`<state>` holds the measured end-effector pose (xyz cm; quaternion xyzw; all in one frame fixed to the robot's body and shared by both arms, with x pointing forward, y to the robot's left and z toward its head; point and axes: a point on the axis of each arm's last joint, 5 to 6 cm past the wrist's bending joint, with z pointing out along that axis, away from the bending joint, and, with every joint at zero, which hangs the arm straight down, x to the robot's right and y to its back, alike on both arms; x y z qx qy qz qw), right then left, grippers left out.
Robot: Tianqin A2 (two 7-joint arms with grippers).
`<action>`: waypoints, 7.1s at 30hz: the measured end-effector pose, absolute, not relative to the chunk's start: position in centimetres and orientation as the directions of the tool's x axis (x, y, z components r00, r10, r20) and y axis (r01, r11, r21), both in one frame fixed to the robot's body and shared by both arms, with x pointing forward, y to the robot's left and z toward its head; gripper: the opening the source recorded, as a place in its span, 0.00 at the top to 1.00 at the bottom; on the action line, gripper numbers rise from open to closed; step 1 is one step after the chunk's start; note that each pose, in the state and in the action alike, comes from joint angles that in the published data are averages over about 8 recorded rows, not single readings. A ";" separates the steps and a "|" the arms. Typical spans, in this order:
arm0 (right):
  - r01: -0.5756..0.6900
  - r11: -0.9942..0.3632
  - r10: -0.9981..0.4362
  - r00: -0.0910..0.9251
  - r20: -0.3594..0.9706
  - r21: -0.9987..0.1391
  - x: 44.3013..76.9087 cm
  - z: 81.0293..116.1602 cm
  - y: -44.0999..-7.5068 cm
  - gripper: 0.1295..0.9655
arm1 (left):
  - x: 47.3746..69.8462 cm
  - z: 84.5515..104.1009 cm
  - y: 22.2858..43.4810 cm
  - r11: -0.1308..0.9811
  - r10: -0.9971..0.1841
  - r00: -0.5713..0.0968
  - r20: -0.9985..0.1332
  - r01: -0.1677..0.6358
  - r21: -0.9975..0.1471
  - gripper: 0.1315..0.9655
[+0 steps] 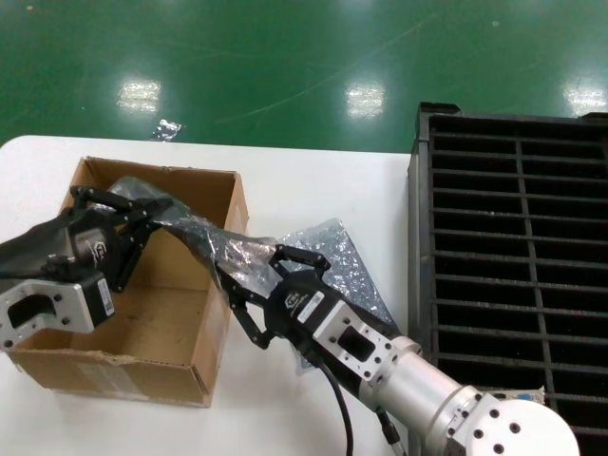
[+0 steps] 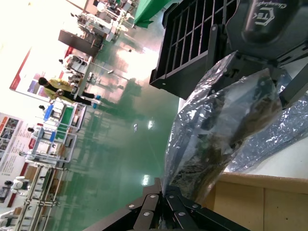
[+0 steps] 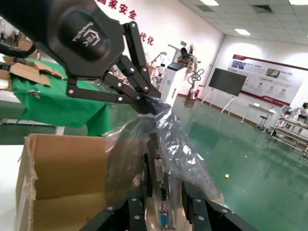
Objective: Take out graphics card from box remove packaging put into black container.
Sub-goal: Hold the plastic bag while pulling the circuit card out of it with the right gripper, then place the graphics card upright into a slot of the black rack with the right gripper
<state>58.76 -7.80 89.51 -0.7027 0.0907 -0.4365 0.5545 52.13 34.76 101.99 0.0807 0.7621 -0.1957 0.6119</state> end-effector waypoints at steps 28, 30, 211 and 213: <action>0.344 -0.338 -0.655 0.582 0.481 -0.876 58.6 89.9 -7.8 0.93 | 52.1 102.0 34.8 0.910 -0.116 -0.238 -0.964 0.362 -0.199 0.99; 0.350 -0.340 -0.654 0.579 0.487 -0.873 58.1 90.1 -8.3 0.93 | 52.1 102.0 34.8 0.910 -0.116 -0.238 -0.964 0.362 -0.199 0.99; 0.239 -0.965 0.120 0.769 0.627 -0.108 51.3 112.9 -28.8 0.93 | 52.1 102.0 34.8 0.910 -0.116 -0.238 -0.964 0.362 -0.199 0.99; 0.241 -0.965 0.124 0.770 0.625 -0.106 51.3 112.9 -28.8 0.93 | 52.1 102.0 34.8 0.910 -0.116 -0.238 -0.964 0.362 -0.199 0.99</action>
